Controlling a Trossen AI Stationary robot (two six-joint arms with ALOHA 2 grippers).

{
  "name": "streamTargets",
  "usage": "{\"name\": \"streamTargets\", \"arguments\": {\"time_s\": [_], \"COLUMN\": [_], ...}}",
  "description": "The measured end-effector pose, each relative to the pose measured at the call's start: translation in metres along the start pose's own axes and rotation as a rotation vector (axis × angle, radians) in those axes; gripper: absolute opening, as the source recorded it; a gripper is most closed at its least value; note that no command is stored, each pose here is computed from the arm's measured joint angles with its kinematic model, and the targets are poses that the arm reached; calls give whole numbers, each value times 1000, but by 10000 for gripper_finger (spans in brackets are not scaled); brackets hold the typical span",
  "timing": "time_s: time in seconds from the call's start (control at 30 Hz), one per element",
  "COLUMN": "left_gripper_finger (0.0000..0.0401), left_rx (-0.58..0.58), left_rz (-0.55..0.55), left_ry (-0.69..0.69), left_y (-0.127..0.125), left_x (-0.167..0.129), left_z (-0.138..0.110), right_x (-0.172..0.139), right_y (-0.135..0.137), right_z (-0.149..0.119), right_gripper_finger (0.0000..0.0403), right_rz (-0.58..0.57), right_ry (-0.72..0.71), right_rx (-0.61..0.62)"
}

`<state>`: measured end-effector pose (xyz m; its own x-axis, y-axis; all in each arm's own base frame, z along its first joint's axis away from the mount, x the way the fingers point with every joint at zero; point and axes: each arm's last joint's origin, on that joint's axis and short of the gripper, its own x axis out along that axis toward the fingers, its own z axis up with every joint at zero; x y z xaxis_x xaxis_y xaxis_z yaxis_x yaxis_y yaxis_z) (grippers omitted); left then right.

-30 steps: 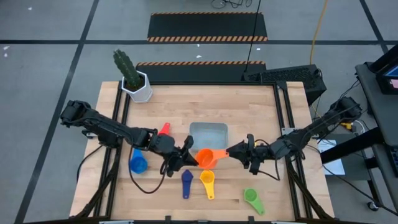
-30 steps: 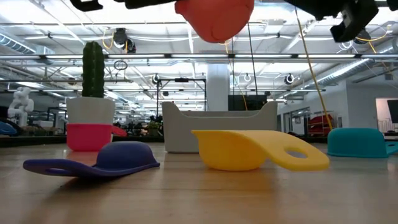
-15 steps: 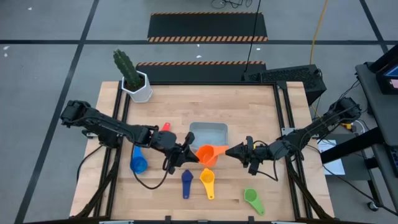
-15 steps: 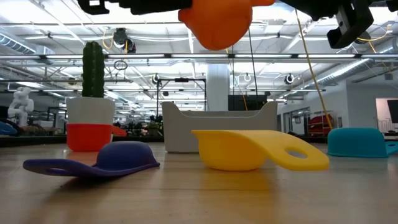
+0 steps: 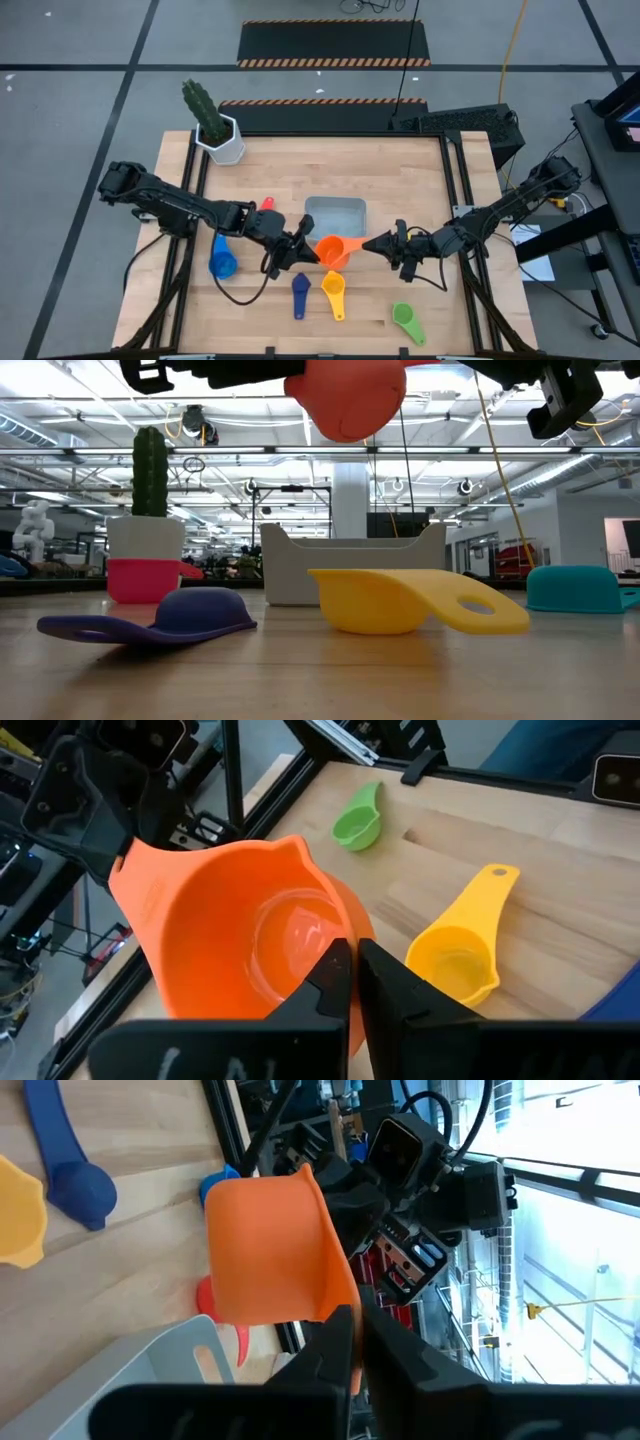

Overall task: Nest measuring cups in basket
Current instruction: Put the orange measuring cup into the bin

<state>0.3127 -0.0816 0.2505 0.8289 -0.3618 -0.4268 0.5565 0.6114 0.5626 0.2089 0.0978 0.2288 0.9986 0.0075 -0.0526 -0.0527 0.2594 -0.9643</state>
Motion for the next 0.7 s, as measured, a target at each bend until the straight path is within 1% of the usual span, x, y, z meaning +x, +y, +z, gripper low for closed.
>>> {"name": "streamTargets", "arguments": {"time_s": [0.23, 0.37, 0.5, 0.7], "left_gripper_finger": [9, 6, 10, 8], "left_rx": [21, 5, 7, -7], "left_rz": [-8, -21, -27, -29], "left_ry": [-13, -31, -35, -34], "left_y": [0, 0, 0, 0], "left_x": [0, 0, 0, 0], "left_z": [1, 1, 1, 1], "right_x": [0, 0, 1, 3], "right_y": [-1, -1, -2, -3], "right_z": [2, 2, 1, -2], "right_gripper_finger": [9, 9, 9, 6], "right_rz": [-3, -3, 3, 3], "right_ry": [-48, -56, -87, -78], "right_rx": [6, -14, -5, 6]}}
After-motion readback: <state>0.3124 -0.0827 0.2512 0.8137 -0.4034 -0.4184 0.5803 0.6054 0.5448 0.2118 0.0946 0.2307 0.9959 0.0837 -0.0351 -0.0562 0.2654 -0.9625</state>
